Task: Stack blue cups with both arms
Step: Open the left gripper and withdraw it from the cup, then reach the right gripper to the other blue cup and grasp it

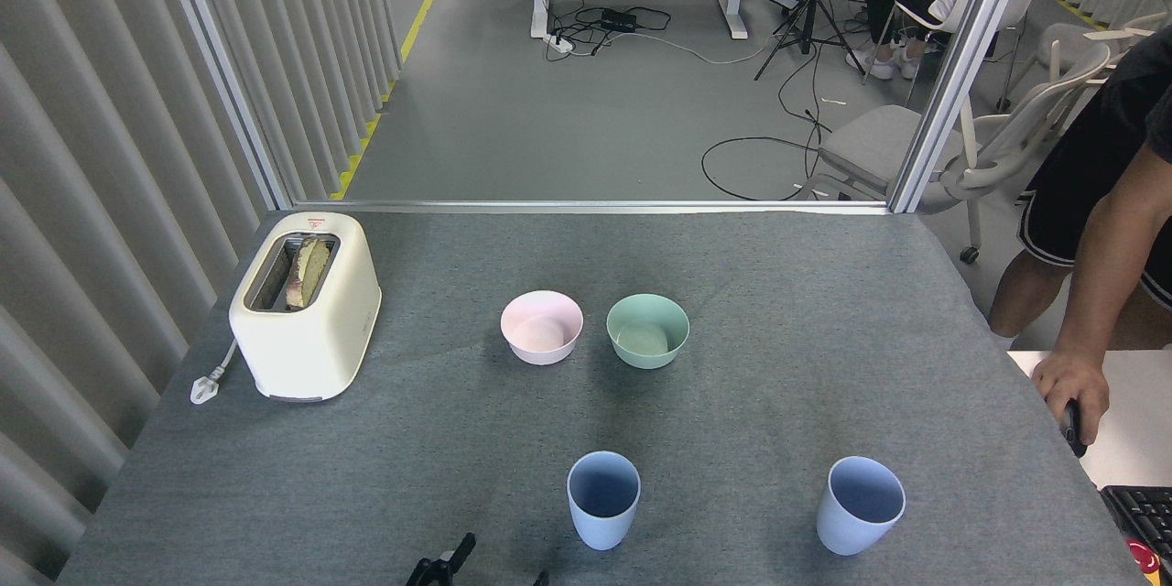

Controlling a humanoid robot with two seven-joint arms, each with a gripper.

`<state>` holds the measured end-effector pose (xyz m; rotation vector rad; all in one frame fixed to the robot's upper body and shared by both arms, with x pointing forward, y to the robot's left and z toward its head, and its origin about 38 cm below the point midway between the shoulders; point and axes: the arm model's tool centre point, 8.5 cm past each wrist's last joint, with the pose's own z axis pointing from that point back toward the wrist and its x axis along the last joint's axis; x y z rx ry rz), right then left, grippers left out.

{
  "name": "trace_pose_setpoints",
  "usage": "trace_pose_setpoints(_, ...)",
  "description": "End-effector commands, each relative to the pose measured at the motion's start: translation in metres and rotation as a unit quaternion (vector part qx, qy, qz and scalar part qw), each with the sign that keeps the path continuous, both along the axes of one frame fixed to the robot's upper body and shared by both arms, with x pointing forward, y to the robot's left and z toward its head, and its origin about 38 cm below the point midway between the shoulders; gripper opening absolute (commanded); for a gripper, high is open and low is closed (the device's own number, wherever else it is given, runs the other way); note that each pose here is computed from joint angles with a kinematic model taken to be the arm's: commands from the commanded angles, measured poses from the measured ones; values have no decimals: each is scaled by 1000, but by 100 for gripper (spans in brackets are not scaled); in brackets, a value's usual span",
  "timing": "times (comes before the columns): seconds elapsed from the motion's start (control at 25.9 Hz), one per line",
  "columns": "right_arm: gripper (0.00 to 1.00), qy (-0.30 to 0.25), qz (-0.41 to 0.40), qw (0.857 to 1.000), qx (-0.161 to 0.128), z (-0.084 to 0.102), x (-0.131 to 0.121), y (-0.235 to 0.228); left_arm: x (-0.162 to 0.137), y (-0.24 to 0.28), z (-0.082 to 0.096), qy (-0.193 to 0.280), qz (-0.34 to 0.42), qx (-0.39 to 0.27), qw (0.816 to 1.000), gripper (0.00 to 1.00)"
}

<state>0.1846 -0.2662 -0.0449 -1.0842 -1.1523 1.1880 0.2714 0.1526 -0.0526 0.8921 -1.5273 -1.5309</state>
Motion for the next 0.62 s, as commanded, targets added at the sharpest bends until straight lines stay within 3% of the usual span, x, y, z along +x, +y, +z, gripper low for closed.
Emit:
trace_pose_setpoints(0.0,100,6,-8,1000,-3,-1,0,-6,-29,34,15,-7,40,-16,999,100)
trace_pose_setpoints(0.12,100,34,-7,999,-9,-9,7,-10,-42,60,18,-8,81,-9,997,100)
trace_pose_setpoints(0.39,100,25,10,999,-34,1,76,-29,-47,82,16,-6,115,1,993,100)
trace_pose_setpoints(0.58,100,30,15,999,-39,0,98,-36,-47,81,16,-6,117,0,993,100)
